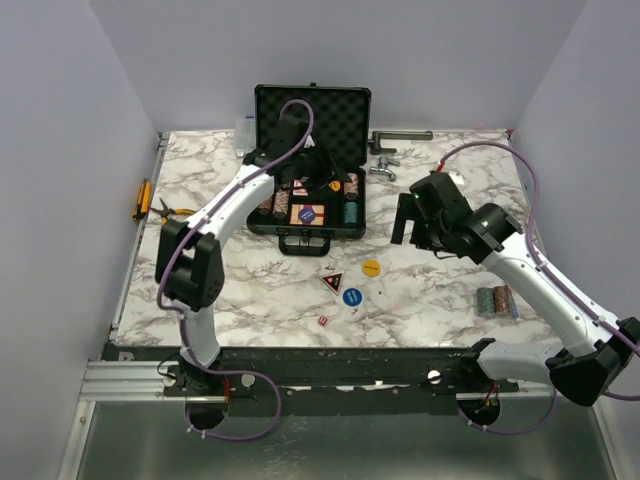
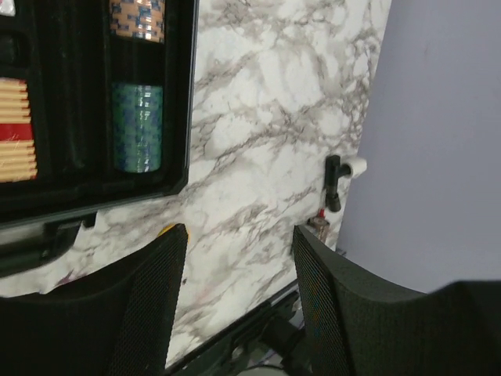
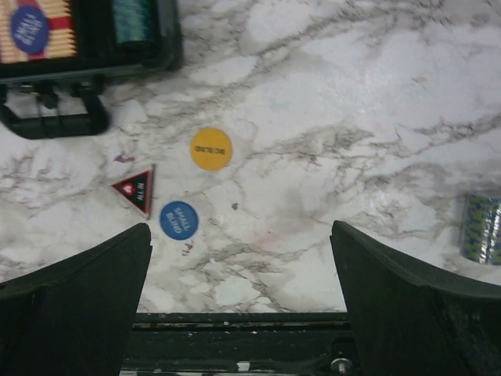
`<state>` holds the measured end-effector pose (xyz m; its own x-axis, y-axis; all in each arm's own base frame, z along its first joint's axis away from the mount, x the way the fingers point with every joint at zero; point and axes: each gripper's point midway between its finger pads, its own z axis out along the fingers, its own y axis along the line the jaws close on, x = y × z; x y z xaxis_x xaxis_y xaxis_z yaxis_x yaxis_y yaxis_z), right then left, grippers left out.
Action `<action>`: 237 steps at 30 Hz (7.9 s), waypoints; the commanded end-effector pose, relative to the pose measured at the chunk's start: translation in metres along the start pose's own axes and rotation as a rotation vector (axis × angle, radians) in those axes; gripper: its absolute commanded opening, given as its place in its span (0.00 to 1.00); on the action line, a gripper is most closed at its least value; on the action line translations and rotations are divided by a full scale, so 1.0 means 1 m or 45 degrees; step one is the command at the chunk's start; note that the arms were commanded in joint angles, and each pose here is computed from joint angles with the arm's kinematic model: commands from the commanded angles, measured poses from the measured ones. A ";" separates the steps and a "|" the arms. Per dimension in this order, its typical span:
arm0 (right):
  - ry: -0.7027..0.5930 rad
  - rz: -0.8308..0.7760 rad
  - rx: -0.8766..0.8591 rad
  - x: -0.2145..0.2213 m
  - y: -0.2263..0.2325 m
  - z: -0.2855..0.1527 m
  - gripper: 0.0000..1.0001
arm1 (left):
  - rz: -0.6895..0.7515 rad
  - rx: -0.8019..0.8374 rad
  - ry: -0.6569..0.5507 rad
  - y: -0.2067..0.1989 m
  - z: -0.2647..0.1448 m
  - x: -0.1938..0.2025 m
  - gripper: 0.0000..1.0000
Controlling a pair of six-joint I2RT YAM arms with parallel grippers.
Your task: Pack up texas hold em set
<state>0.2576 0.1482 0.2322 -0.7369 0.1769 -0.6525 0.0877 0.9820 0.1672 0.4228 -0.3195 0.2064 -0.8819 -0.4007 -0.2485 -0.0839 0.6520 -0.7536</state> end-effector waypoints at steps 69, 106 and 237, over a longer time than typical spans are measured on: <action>0.207 1.523 1.244 0.138 -0.291 0.065 1.00 | 0.335 -0.371 -0.067 0.181 -0.170 0.084 0.58; 0.133 1.461 0.908 0.078 -0.273 0.073 0.22 | 0.391 -0.381 -0.064 0.192 -0.173 0.101 0.53; 0.546 1.638 0.107 0.002 0.169 0.240 1.00 | 0.297 -0.312 -0.312 0.197 -0.216 0.137 0.98</action>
<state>0.4367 0.3257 0.0712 -0.2493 0.9508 0.1838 0.8980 0.1559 0.4114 0.1842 -0.1053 0.1555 -0.7609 -0.3439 -0.5503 -0.0399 0.8712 -0.4892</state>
